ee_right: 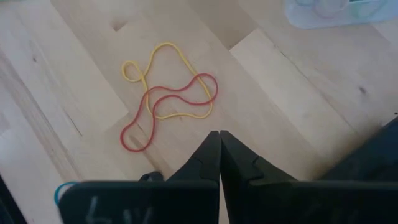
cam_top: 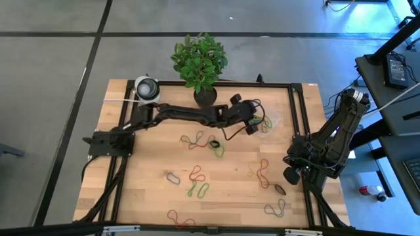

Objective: Pick and place rubber bands into bin
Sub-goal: Put the top yellow rubber band into the bin, then put the green rubber band into the bin

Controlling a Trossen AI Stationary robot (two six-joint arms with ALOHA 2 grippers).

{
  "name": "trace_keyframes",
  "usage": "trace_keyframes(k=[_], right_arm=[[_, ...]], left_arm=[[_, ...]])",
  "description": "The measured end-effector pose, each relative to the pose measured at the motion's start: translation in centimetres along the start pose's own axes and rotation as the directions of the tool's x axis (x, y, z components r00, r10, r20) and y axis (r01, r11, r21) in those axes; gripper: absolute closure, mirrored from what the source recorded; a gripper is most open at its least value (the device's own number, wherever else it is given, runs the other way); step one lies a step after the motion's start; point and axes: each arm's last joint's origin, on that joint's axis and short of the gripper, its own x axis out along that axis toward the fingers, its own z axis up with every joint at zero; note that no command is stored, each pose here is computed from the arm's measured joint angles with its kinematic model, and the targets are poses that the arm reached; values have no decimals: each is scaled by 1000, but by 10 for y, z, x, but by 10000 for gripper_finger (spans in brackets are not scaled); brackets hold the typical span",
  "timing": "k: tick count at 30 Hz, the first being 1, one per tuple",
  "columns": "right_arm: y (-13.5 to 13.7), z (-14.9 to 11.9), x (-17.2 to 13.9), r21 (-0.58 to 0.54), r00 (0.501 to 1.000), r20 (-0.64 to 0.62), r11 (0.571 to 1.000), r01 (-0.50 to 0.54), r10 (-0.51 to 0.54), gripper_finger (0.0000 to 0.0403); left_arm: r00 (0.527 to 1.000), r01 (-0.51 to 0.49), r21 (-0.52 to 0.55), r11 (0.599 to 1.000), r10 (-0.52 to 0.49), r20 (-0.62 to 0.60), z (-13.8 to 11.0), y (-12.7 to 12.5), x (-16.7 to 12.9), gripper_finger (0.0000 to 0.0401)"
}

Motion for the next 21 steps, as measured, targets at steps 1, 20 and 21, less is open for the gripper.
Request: trace_keyframes(k=[1,20,21], right_arm=[[0,0,0,0,1000,0,1000,0,0,398],[0,0,0,-7,1000,0,1000,-1,1,398],[0,0,0,-7,1000,-1,1000,-2,2,398]], left_arm=[[1000,2,-9,1000,-2,-9,-5,1,6,400],[991,115,-200,973,-127,-51,-26,17,36,281],[987,140,-199,970,-153,-49,-25,14,34,277]])
